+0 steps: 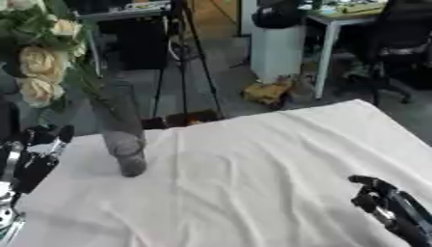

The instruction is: Arrange flowers into the vase.

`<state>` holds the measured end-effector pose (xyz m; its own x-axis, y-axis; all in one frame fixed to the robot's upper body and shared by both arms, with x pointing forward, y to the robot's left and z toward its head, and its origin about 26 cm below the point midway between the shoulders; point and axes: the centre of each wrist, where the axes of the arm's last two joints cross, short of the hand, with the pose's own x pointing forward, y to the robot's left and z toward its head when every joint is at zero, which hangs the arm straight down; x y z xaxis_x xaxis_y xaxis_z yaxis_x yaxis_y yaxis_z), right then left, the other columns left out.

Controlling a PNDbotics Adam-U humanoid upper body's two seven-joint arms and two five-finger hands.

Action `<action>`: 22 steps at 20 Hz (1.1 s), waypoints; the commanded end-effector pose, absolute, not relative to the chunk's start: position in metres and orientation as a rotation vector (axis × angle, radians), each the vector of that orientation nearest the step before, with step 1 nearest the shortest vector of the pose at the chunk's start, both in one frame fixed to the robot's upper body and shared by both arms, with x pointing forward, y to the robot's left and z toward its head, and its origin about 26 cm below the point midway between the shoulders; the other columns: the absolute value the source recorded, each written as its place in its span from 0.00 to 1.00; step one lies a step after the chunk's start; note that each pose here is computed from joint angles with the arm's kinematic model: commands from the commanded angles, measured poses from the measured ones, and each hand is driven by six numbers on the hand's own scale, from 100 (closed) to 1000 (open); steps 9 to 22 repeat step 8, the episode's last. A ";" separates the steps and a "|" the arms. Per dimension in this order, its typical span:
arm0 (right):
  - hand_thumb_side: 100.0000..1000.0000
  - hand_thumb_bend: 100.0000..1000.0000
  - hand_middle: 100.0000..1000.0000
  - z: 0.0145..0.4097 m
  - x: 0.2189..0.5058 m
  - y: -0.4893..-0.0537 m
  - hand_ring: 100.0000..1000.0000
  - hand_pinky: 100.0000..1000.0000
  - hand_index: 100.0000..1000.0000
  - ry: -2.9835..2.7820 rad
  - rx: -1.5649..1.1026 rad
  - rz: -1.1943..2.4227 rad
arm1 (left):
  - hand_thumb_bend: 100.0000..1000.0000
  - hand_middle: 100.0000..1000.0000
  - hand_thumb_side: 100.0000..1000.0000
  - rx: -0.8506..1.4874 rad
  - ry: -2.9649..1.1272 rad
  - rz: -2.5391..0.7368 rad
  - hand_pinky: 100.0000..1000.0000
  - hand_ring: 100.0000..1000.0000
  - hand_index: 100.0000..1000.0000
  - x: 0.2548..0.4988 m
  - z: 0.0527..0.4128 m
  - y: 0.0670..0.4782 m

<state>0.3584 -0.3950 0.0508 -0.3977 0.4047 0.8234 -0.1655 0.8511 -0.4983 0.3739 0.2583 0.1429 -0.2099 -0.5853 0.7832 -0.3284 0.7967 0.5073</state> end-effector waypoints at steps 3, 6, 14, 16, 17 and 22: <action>0.72 0.61 0.37 0.066 0.362 -0.397 0.98 0.66 0.81 -1.918 -0.204 0.640 | 0.57 0.55 0.79 0.711 -1.862 -0.270 0.50 0.74 0.76 0.372 0.155 0.263; 0.72 0.61 0.37 0.066 0.362 -0.397 0.98 0.66 0.81 -1.918 -0.204 0.640 | 0.57 0.55 0.79 0.710 -1.862 -0.269 0.50 0.74 0.76 0.372 0.155 0.263; 0.72 0.61 0.37 0.066 0.362 -0.397 0.98 0.66 0.81 -1.917 -0.204 0.640 | 0.56 0.54 0.79 0.710 -1.863 -0.269 0.50 0.74 0.76 0.372 0.155 0.263; 0.72 0.61 0.37 0.066 0.362 -0.397 0.98 0.66 0.81 -1.917 -0.204 0.640 | 0.56 0.54 0.79 0.710 -1.863 -0.269 0.50 0.74 0.76 0.372 0.155 0.263; 0.72 0.61 0.37 0.066 0.362 -0.397 0.98 0.66 0.81 -1.917 -0.204 0.640 | 0.56 0.54 0.79 0.710 -1.863 -0.269 0.50 0.74 0.76 0.372 0.155 0.263; 0.72 0.61 0.37 0.066 0.362 -0.397 0.98 0.66 0.81 -1.917 -0.204 0.640 | 0.56 0.54 0.79 0.710 -1.863 -0.269 0.50 0.74 0.76 0.372 0.155 0.263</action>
